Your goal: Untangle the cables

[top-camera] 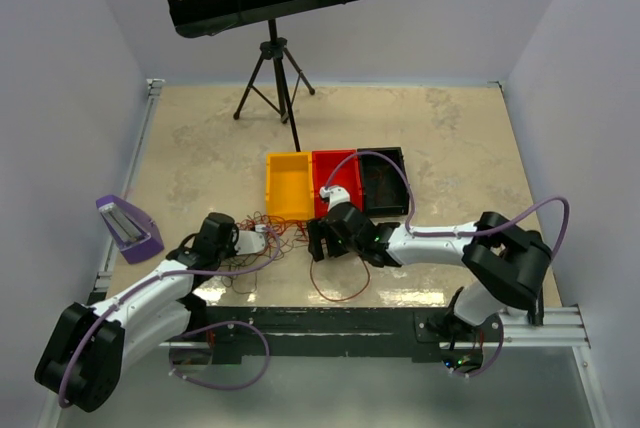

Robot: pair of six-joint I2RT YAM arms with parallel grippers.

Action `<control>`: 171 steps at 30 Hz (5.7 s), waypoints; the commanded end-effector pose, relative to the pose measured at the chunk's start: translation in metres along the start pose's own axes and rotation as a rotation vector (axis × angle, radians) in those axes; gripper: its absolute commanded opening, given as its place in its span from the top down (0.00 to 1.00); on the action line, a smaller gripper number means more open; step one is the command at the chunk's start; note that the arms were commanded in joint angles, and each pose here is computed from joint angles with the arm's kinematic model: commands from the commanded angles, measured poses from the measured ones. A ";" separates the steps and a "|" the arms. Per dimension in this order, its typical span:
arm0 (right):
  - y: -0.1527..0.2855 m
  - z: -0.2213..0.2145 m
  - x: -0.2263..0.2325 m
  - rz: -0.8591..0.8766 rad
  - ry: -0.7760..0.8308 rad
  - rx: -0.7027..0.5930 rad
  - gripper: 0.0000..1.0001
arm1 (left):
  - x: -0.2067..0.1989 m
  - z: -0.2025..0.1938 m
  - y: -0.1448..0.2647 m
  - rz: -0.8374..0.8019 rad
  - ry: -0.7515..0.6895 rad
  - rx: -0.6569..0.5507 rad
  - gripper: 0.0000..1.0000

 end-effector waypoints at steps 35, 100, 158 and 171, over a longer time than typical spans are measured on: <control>0.062 0.004 0.044 -0.168 -0.218 -0.114 1.00 | -0.009 -0.009 0.000 -0.039 0.000 0.035 1.00; 0.096 0.194 -0.027 -0.711 0.041 -0.656 1.00 | 0.012 0.016 0.038 -0.141 0.117 -0.135 1.00; -0.047 0.151 -0.049 -0.715 -0.100 -0.387 1.00 | 0.010 0.011 0.028 -0.094 0.085 -0.104 1.00; -0.060 0.157 -0.075 -0.713 -0.148 -0.358 1.00 | 0.008 0.013 0.025 -0.119 0.106 -0.095 1.00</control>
Point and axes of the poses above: each gripper's point midway between its finger pads, its own y axis back along the fingers, its own x axis along the line the jaws close on, z = x × y, the point moved 10 cm from there along y, back along the fingers, and after that the axes turned 10 degrees about y, right-handed, at the moved point
